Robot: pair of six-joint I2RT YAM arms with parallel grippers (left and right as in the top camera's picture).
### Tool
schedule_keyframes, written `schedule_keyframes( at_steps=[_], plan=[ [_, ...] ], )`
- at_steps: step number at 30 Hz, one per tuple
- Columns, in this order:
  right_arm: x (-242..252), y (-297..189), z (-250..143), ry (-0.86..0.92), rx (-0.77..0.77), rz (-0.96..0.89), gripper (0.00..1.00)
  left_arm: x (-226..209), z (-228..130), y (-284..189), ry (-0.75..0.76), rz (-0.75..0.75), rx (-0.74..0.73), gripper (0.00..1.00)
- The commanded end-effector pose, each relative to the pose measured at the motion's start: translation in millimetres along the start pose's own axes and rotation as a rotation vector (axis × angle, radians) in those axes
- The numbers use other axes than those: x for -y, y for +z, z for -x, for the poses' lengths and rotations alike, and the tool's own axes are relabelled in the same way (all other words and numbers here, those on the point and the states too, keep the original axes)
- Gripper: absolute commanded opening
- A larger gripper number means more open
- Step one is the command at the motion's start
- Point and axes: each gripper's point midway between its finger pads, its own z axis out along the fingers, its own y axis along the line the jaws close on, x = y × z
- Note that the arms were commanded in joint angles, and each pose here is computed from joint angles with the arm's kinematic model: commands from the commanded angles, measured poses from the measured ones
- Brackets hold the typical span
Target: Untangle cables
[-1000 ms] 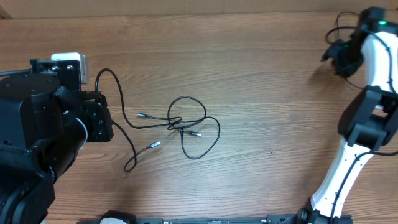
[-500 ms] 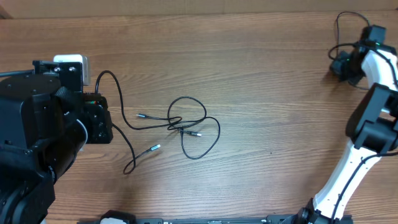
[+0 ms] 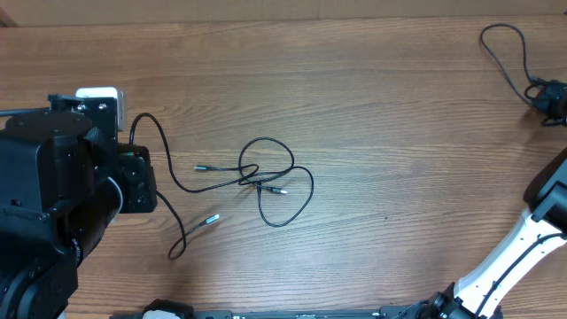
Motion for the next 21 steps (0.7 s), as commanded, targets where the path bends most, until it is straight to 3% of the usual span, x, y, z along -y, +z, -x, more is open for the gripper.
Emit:
schedule_keyframes(
  at_steps=[1, 8, 14, 21],
  plan=[
    [-7, 6, 5, -0.048, 0.036, 0.016, 0.04, -2, -2, -2, 0.022, 0.013, -0.004, 0.04],
    [-12, 5, 9, -0.012, 0.047, 0.043, 0.04, -3, -7, -2, 0.013, 0.017, -0.020, 0.04],
    [-17, -8, -22, 0.236, -0.126, 0.053, 0.04, -7, -5, 0, 0.007, 0.041, -0.024, 0.04],
    [-27, -21, -43, 0.283, -0.233, 0.074, 0.04, -10, -2, 10, 0.022, 0.079, -0.046, 0.04]
  ],
)
